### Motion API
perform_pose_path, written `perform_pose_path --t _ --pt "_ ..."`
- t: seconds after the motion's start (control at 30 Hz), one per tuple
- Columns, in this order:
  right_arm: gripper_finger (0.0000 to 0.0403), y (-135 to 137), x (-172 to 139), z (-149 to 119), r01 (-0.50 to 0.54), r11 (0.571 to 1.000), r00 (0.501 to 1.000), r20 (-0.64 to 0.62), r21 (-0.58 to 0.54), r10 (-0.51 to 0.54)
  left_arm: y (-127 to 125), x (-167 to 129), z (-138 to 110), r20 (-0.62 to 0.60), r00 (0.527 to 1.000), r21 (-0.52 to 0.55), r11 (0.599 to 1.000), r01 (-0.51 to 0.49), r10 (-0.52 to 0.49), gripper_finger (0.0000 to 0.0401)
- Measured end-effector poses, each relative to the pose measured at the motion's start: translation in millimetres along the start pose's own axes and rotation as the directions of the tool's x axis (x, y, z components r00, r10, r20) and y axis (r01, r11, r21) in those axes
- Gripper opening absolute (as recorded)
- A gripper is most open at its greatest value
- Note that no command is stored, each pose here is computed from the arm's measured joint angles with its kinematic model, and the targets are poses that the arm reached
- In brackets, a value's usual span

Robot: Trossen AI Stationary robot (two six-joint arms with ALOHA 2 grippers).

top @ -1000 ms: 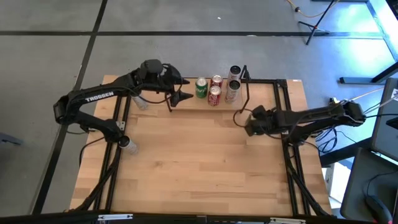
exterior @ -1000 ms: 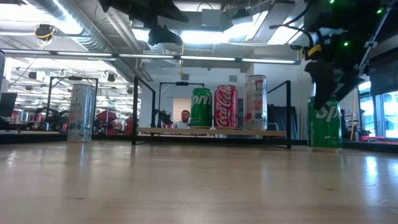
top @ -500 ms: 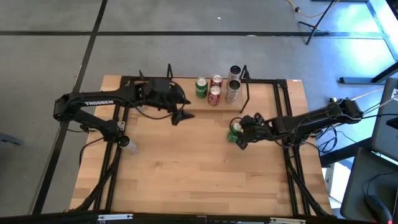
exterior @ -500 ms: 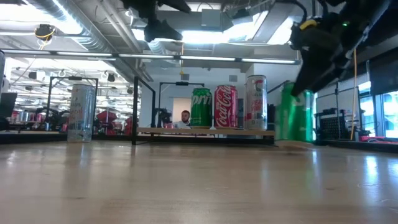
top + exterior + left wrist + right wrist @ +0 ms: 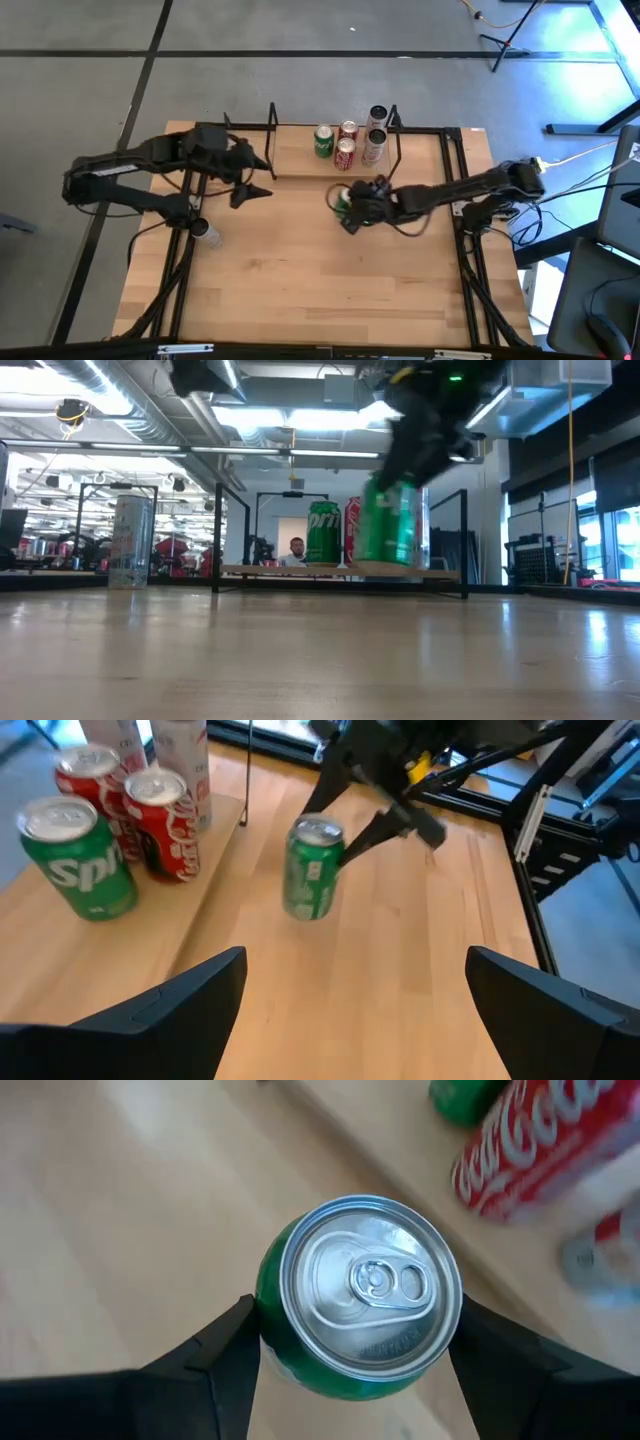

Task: Place canned beverage on shelf
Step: Put the green soda can on the shelf aligned with the other green soda can

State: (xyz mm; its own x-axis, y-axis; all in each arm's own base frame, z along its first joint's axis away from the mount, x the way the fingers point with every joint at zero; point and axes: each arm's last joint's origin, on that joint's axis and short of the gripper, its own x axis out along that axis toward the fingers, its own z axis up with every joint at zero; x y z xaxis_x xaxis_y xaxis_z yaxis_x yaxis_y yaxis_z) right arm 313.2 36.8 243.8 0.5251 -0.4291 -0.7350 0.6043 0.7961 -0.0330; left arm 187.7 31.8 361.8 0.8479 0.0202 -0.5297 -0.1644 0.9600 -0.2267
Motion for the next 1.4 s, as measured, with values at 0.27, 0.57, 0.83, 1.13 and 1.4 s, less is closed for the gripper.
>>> perform_pose_path --t 0.27,0.57,0.83,1.13,1.4 --pt "0.0254 9.1 37.0 62.0 0.089 0.991 0.994 0.048 0.104 -0.094 -3.2 -28.8 -5.0 0.058 0.998 0.08 0.997 0.006 -0.011 0.0364" --pt "0.0254 -8.2 70.8 115.9 0.195 0.965 0.977 0.048 0.174 -0.206 -3.5 -32.2 -6.2 0.06 0.998 0.09 0.996 0.008 -0.013 0.0364" --pt "0.0255 -29.8 96.7 129.7 0.256 0.942 0.965 0.005 0.217 -0.263 -3.4 -32.1 -7.0 0.051 0.999 0.087 0.996 0.008 -0.013 0.0363" --pt "0.0255 -39.8 102.0 125.5 0.301 0.927 0.954 -0.058 0.226 -0.296 -3.4 -32.0 -7.1 0.05 0.999 0.069 0.998 0.01 -0.014 0.0363" --pt "0.0258 -35.8 110.8 125.6 0.295 0.926 0.955 -0.031 0.235 -0.296 -3.4 -32.1 -7.1 0.051 0.999 0.069 0.998 0.01 -0.013 0.0363"
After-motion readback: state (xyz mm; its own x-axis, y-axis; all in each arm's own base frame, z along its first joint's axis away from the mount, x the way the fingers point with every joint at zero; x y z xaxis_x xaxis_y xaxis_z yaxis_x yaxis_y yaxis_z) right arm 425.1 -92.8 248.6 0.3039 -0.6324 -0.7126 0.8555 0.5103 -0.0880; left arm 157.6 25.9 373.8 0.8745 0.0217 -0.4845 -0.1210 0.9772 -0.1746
